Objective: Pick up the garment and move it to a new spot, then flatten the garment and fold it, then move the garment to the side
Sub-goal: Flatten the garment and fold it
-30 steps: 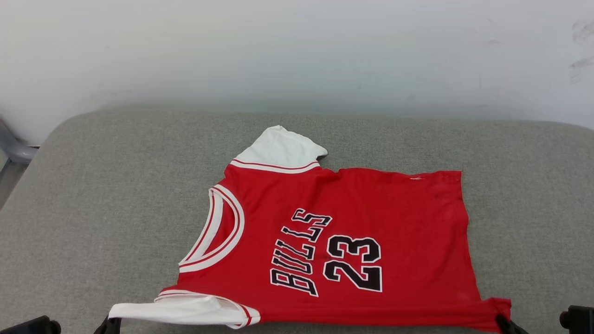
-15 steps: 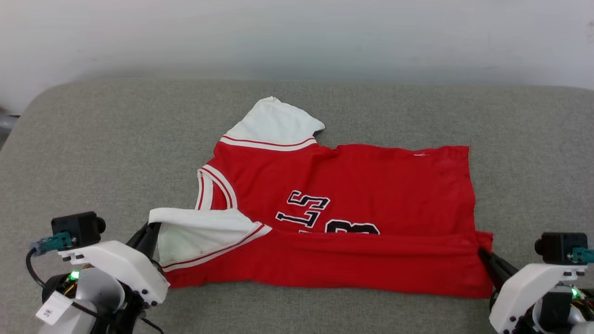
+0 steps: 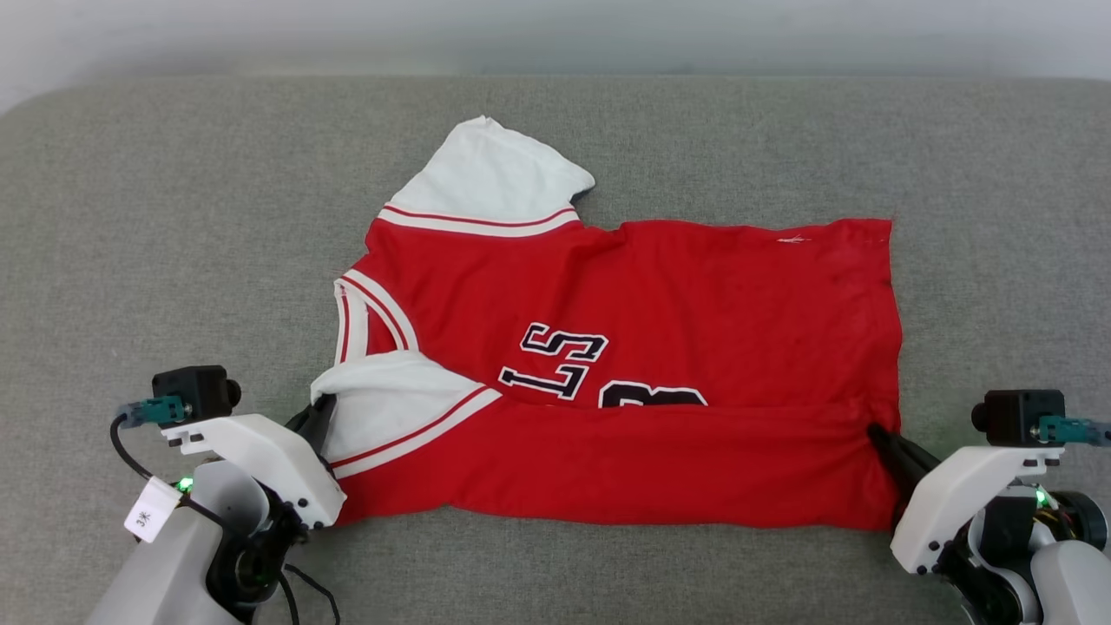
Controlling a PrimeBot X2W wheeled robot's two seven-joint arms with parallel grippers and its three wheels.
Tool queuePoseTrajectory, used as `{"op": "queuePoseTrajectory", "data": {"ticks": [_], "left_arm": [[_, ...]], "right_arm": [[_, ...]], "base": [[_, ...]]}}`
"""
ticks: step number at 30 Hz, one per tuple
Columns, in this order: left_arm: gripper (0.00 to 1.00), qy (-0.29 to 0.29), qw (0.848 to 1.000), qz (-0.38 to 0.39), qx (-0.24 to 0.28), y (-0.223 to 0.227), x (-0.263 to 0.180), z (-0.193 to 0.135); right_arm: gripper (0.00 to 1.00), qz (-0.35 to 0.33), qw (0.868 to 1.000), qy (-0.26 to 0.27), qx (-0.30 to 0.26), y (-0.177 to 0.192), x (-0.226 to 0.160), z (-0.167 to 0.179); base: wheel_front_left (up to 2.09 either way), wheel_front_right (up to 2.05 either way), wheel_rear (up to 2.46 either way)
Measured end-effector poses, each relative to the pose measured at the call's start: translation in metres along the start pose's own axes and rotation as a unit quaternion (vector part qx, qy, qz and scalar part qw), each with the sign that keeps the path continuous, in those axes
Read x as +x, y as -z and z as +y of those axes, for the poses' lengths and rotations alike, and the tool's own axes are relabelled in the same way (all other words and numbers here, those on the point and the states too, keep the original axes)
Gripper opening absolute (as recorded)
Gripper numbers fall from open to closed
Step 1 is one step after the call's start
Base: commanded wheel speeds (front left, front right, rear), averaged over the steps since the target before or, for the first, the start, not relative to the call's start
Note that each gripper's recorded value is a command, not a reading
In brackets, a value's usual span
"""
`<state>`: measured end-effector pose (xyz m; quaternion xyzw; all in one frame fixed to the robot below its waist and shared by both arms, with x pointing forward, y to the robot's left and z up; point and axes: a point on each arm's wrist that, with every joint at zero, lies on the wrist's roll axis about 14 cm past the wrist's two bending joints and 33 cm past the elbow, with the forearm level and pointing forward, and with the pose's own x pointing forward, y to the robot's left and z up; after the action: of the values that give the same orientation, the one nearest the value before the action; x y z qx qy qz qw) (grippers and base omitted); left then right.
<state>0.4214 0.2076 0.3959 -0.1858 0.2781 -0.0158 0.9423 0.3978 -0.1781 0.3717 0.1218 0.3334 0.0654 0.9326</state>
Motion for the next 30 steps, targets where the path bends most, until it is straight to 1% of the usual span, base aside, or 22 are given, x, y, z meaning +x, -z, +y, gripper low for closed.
{"op": "queuePoseTrajectory", "data": {"ticks": [3, 5, 6, 7, 8, 10, 12, 14, 18, 21, 24, 26, 30], "left_arm": [[0.00, 0.003, 1.000, 0.027, -0.004, 0.015, 0.007, 0.001], [0.00, 0.005, 1.000, 0.030, -0.005, 0.015, 0.011, 0.000], [0.00, 0.005, 0.999, 0.032, -0.006, 0.016, 0.011, 0.001], [0.04, 0.003, 0.999, 0.031, -0.007, 0.016, 0.011, 0.002], [0.31, 0.001, 1.000, 0.027, -0.009, 0.015, 0.011, 0.003], [1.00, -0.001, 1.000, 0.019, -0.012, 0.012, 0.009, 0.004], [1.00, -0.008, 1.000, 0.000, -0.013, 0.003, 0.007, 0.008], [1.00, -0.016, 1.000, -0.017, -0.010, -0.006, 0.003, 0.011], [1.00, -0.024, 0.998, -0.050, -0.001, -0.026, -0.009, 0.016], [1.00, -0.028, 0.997, -0.067, 0.006, -0.038, -0.018, 0.018], [1.00, -0.031, 0.996, -0.079, 0.019, -0.056, -0.026, 0.021], [1.00, -0.025, 0.996, -0.079, 0.029, -0.063, -0.030, 0.016], [1.00, -0.007, 0.998, -0.030, 0.052, -0.063, -0.039, 0.009]], "right_arm": [[0.00, 0.009, 1.000, -0.003, -0.004, 0.005, 0.006, 0.000], [0.00, 0.011, 1.000, -0.005, -0.009, 0.006, 0.008, 0.000], [0.22, 0.010, 1.000, -0.006, -0.011, 0.007, 0.008, 0.000], [0.45, 0.009, 1.000, -0.007, -0.011, 0.007, 0.008, 0.000], [1.00, 0.006, 1.000, -0.010, -0.015, 0.006, 0.008, 0.002], [1.00, -0.015, 1.000, -0.017, -0.014, -0.001, 0.005, 0.005], [1.00, -0.037, 0.999, -0.025, -0.018, -0.008, 0.002, 0.010], [1.00, -0.075, 0.997, -0.022, -0.015, -0.020, -0.004, 0.008], [1.00, -0.161, 0.986, -0.026, -0.016, -0.052, -0.019, 0.014], [1.00, -0.204, 0.978, -0.023, -0.022, -0.067, -0.033, 0.013], [1.00, -0.231, 0.972, -0.020, -0.027, -0.076, -0.044, 0.014], [1.00, -0.246, 0.969, -0.019, -0.028, -0.082, -0.051, 0.015], [1.00, -0.253, 0.967, -0.014, -0.026, -0.083, -0.060, 0.016]], "base": [[0.00, 0.00, 0.00], [0.00, 0.00, 0.00], [0.00, 0.00, 0.00], [0.00, 0.00, 0.00], [0.00, 0.00, 0.00], [0.00, 0.00, 0.00], [0.00, 0.00, 0.00], [0.00, 0.00, 0.00], [0.00, 0.00, 0.00], [0.00, 0.00, 0.00], [0.00, 0.00, 0.00], [0.00, 0.00, 0.00], [0.00, 0.00, 0.00]]}}
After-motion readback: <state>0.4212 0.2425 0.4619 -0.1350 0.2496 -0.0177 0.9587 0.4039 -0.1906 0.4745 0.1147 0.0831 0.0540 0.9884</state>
